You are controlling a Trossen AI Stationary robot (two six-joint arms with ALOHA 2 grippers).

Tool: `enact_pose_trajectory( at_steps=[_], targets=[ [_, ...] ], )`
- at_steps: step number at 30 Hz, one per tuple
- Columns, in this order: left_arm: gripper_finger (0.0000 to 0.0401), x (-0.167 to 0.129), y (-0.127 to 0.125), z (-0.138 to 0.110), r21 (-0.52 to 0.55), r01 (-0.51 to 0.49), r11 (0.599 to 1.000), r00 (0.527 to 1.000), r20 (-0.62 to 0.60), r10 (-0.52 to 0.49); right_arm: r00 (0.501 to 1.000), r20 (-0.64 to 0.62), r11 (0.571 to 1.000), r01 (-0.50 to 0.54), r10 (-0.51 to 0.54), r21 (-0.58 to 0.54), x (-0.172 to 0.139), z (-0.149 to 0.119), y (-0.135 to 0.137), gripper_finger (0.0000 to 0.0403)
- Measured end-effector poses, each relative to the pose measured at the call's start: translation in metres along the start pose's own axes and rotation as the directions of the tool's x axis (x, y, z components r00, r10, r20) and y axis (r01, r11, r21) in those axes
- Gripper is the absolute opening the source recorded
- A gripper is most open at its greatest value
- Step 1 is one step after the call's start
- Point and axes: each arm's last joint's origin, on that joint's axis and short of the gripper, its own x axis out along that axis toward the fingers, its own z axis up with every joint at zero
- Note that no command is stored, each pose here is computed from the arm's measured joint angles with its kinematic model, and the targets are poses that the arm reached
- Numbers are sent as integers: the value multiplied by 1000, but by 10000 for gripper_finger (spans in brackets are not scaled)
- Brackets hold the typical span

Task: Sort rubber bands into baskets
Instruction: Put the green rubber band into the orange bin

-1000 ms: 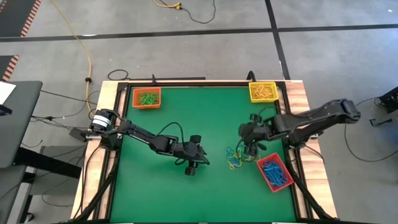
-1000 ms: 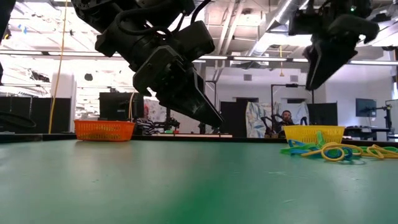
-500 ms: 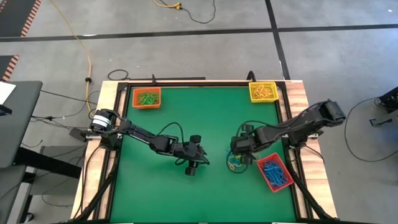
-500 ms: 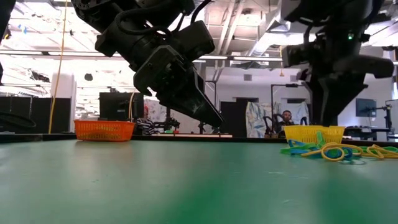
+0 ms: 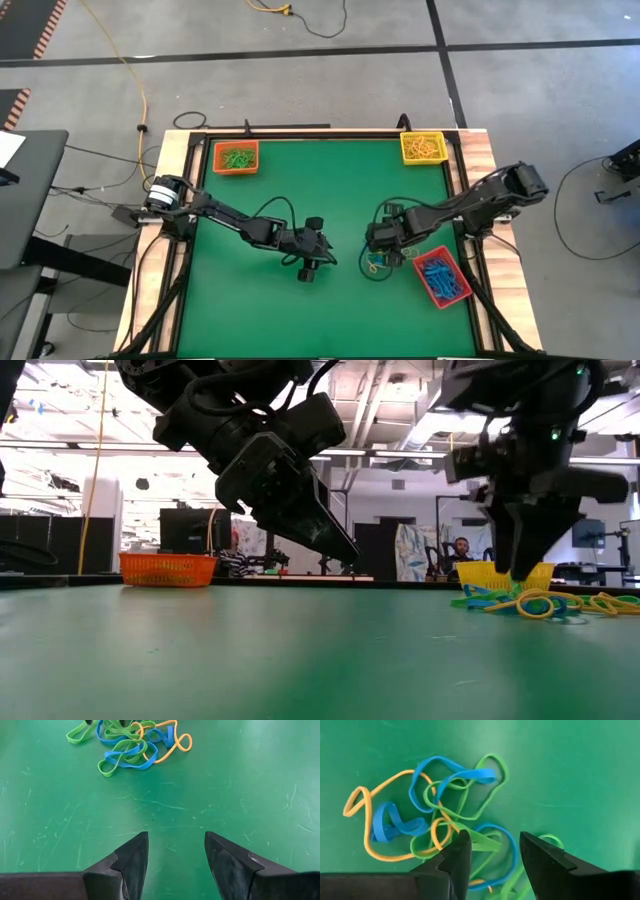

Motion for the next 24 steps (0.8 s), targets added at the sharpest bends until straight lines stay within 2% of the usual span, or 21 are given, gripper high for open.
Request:
enact_pose_trajectory(
  at_steps=[5,8,13,20,24],
  targets=[
    [185,0,0,0,-1,1,1000,1000,3,-1,998,-68,999,5,-7,-38,16,0,4,195],
    [185,0,0,0,-1,5,1000,1000,3,-5,997,-82,999,8,-12,-45,17,-1,4,179],
    [185,0,0,0,-1,7,1000,1000,5,-7,998,-56,999,2,-4,-41,10,-1,2,126],
    [185,0,0,0,-1,7,1000,1000,6,-7,999,-42,998,-4,1,-62,4,-2,1,21],
    [185,0,0,0,-1,7,1000,1000,6,-7,999,-40,998,-3,1,-70,4,-2,1,19]
  ],
)
